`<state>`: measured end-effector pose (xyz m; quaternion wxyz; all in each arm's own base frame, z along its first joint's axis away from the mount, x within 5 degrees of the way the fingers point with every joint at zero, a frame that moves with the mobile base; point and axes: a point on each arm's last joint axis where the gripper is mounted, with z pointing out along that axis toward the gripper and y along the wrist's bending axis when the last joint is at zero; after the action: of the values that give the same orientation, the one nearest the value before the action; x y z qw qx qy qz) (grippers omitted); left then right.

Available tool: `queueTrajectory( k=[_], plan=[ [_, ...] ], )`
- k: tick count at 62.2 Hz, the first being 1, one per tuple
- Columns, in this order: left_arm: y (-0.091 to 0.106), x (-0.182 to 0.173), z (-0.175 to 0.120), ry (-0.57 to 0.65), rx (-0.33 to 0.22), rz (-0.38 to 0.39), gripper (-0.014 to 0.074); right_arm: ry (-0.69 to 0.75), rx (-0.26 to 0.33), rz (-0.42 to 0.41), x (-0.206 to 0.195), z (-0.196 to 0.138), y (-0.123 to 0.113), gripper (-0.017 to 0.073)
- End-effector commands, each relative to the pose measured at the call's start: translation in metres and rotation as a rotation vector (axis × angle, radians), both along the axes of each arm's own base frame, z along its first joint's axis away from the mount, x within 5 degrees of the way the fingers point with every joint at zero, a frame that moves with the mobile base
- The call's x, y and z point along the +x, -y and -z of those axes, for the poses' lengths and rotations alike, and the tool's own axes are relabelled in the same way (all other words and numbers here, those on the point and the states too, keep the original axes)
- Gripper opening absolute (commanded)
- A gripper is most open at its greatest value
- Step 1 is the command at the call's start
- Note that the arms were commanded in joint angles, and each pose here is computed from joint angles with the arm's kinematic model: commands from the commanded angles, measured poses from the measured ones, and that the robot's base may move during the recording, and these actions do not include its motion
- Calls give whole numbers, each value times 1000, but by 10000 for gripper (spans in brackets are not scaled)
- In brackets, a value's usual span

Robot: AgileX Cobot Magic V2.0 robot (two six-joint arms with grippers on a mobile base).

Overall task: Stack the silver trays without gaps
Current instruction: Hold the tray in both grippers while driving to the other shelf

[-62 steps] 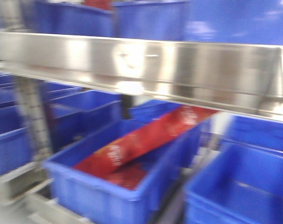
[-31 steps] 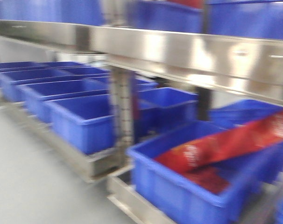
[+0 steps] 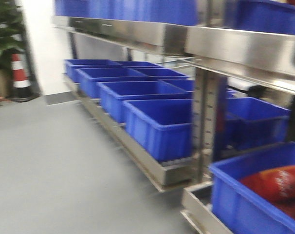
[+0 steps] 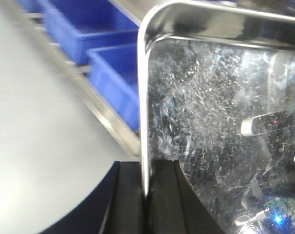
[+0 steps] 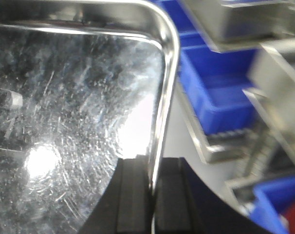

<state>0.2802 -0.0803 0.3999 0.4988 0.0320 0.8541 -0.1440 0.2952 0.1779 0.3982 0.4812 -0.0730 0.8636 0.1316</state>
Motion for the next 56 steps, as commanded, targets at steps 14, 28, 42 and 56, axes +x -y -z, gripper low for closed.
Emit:
queueTrajectory(
  k=[14, 28, 42, 56],
  plan=[
    [0, -2, -10, 59, -22, -4, -10, 58, -2, -21, -3, -9, 1, -67],
    [0, -2, -10, 59, -22, -4, -10, 58, -2, -21, -3, -9, 1, -67],
    [0, -2, -10, 59, -22, -4, -10, 58, -2, -21, -3, -9, 1, -67],
    [0, -2, -10, 59, -22, -4, -10, 58, -2, -21, -3, -9, 1, -67]
  ],
)
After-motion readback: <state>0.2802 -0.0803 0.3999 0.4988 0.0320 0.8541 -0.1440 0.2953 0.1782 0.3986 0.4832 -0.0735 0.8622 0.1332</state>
